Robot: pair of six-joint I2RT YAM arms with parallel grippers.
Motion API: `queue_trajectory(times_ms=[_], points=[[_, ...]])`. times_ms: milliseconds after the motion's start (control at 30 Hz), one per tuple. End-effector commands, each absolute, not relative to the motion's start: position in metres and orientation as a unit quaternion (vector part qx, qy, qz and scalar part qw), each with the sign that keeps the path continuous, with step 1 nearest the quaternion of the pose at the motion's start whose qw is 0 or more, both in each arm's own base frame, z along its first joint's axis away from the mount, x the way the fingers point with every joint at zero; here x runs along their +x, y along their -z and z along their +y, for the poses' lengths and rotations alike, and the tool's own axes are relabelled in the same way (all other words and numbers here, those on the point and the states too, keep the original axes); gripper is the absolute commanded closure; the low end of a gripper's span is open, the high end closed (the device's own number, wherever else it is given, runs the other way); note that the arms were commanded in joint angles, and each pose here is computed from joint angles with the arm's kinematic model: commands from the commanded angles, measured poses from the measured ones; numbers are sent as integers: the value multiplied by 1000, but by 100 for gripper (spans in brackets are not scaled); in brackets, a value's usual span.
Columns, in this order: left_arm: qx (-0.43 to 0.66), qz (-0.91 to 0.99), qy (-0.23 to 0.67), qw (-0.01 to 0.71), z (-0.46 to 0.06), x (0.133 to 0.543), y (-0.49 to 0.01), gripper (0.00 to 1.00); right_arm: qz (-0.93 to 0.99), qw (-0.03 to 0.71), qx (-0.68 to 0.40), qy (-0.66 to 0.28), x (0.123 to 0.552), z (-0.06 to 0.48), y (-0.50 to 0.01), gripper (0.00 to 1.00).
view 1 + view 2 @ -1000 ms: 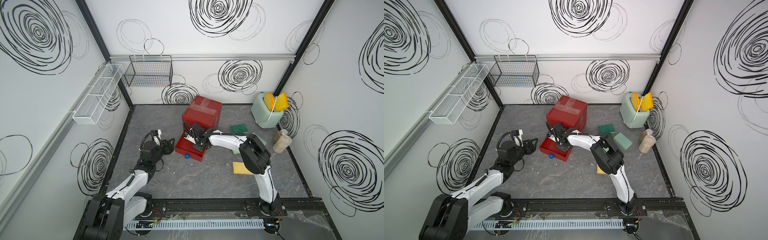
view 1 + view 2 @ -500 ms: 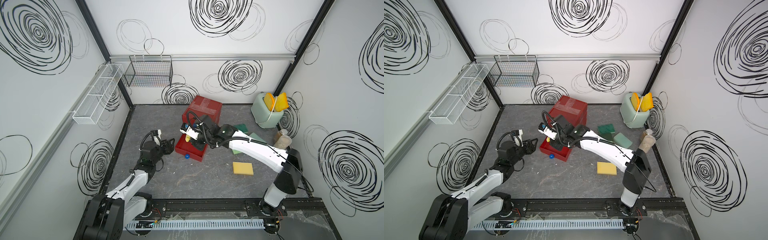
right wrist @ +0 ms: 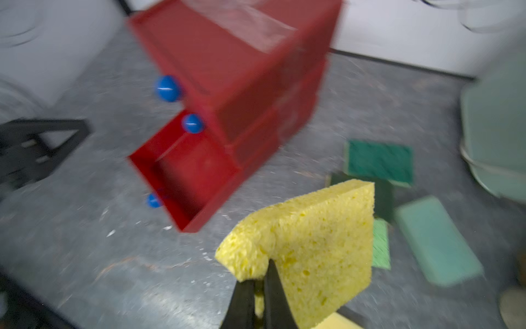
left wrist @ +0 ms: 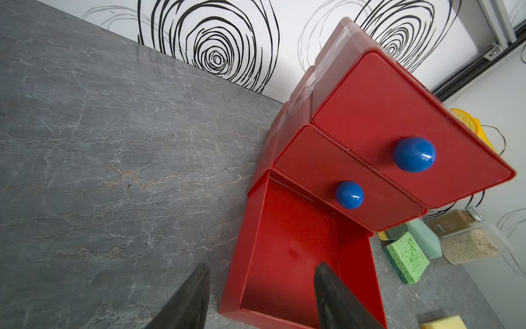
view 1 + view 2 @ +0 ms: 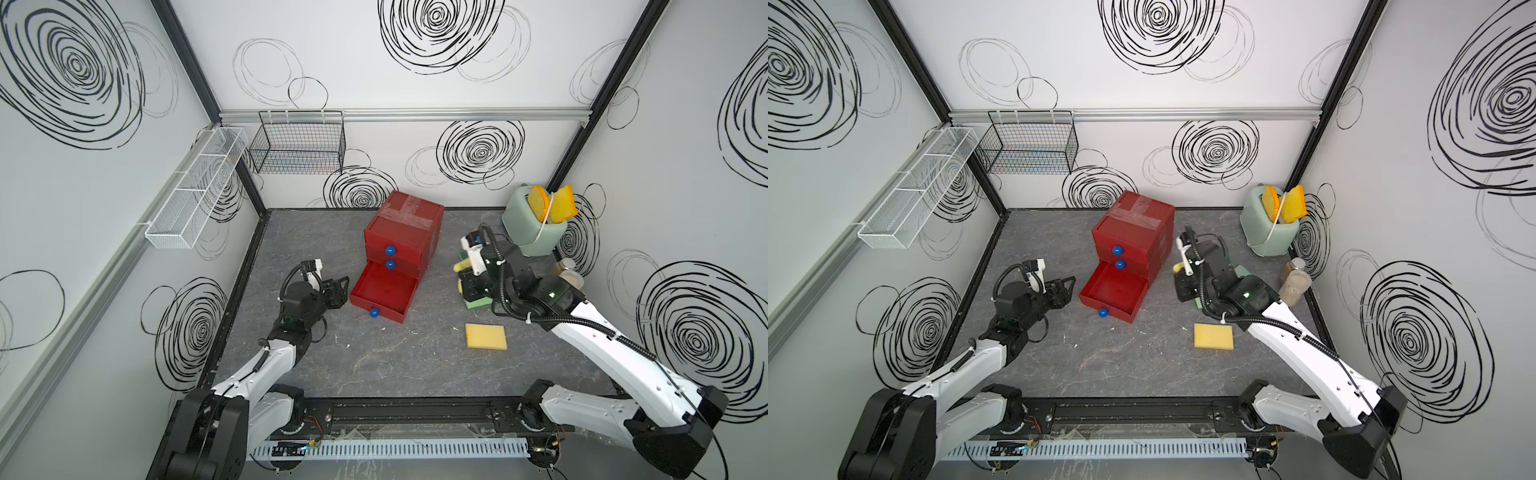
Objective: Take the sponge out of the drawer
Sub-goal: Place the sponge at the center of the board.
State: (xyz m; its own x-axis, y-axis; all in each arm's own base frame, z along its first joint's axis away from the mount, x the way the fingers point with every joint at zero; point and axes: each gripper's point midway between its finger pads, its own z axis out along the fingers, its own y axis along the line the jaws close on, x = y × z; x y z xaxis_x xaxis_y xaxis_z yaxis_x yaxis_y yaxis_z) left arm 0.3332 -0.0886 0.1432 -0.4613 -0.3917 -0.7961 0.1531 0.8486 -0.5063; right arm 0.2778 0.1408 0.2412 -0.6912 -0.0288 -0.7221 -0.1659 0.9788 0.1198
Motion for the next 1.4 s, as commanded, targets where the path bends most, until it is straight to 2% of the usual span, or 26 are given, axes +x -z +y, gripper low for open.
queue_trajectory(times_ms=[0,100,200,300,567,633,833,967,1033,1067,1233,1267,1367], points=[[-67,789,276,544,-89,339,-166,38,917,376,128,-39,277,70,-207,100],[-68,789,276,544,-89,338,-166,38,911,372,158,-76,284,51,-178,100],[-69,791,272,544,-88,337,-164,38,911,343,224,-39,282,12,-141,100],[-68,792,272,542,-89,338,-163,38,902,328,276,-47,282,-12,-119,100],[-68,796,269,537,-89,339,-160,38,898,267,334,-109,290,-15,-71,100],[-69,798,267,536,-89,339,-158,38,897,265,336,-109,293,-16,-66,92],[-81,805,216,546,-78,335,-155,39,899,271,328,-106,301,-17,-64,59],[-80,809,201,546,-80,330,-153,42,902,283,309,-106,308,-15,-78,56],[-78,812,193,545,-82,326,-151,45,900,304,293,-111,317,-12,-96,56],[-78,813,188,545,-83,323,-150,51,898,320,278,-117,323,-8,-110,57],[-89,814,152,554,-84,300,-144,89,876,424,122,-196,375,37,-212,62],[-89,814,150,554,-85,295,-143,100,872,432,76,-220,385,53,-231,67],[-82,820,134,551,-89,282,-143,100,862,447,0,-237,420,83,-272,94]])
